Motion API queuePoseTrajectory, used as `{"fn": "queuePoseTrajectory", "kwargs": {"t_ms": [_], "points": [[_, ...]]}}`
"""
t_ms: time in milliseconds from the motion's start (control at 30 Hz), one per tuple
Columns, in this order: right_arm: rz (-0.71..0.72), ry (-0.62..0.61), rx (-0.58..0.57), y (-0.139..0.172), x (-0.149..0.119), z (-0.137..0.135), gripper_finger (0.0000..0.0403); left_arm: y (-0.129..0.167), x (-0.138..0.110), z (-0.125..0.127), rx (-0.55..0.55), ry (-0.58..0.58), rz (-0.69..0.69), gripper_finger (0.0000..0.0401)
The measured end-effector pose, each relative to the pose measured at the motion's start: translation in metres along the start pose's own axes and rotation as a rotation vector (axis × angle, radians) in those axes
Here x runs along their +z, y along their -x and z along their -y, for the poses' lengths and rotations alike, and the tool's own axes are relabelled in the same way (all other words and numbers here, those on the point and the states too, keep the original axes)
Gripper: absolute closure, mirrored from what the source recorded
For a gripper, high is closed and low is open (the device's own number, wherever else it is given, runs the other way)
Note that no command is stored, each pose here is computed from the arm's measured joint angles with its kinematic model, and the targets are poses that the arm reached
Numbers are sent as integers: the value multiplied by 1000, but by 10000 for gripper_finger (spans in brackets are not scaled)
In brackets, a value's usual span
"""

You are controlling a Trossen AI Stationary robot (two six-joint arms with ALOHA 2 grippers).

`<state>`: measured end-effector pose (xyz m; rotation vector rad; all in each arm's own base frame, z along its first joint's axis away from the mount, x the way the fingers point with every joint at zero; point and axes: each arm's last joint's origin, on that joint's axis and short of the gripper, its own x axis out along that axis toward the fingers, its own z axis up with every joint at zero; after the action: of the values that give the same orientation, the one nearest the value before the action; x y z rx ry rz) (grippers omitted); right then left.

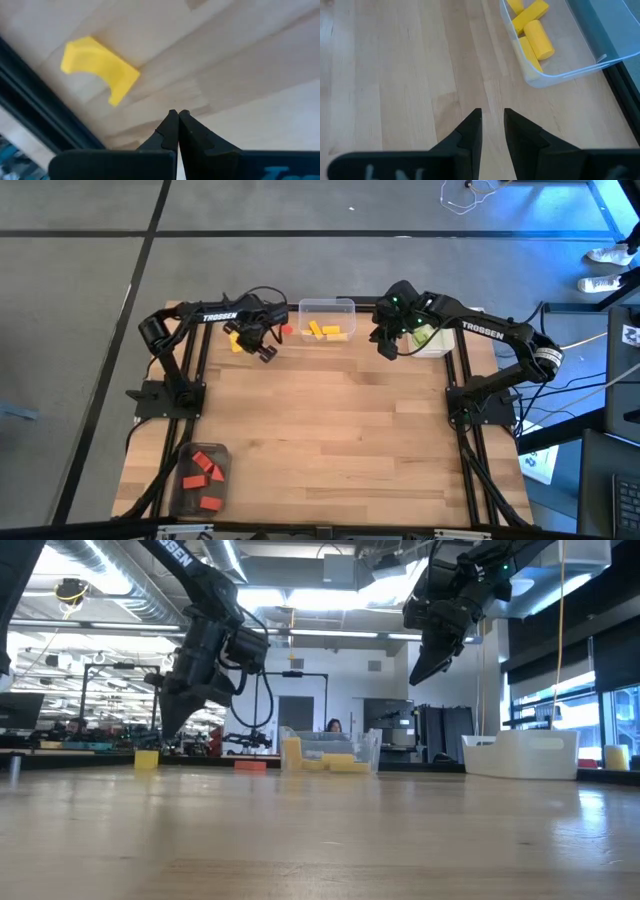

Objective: Sort & place blocks by color
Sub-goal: Put the yellow arched block into the transparent bin

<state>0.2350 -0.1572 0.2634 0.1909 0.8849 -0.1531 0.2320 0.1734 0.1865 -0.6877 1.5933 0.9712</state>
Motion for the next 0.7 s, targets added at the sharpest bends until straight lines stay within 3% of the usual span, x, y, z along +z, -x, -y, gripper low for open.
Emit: {"fn": "queuePoseTrajectory", "kwargs": {"t_ms": [200,533,700], "points": [[0,0,0,0,0,0,321,-1,2,-4,-13,14,-10,388],[0,0,0,0,0,0,321,-6,8,-19,42,-47,-11,250],[0,0,0,0,0,0,321,-20,1,-19,57,-170,-40,220]]}}
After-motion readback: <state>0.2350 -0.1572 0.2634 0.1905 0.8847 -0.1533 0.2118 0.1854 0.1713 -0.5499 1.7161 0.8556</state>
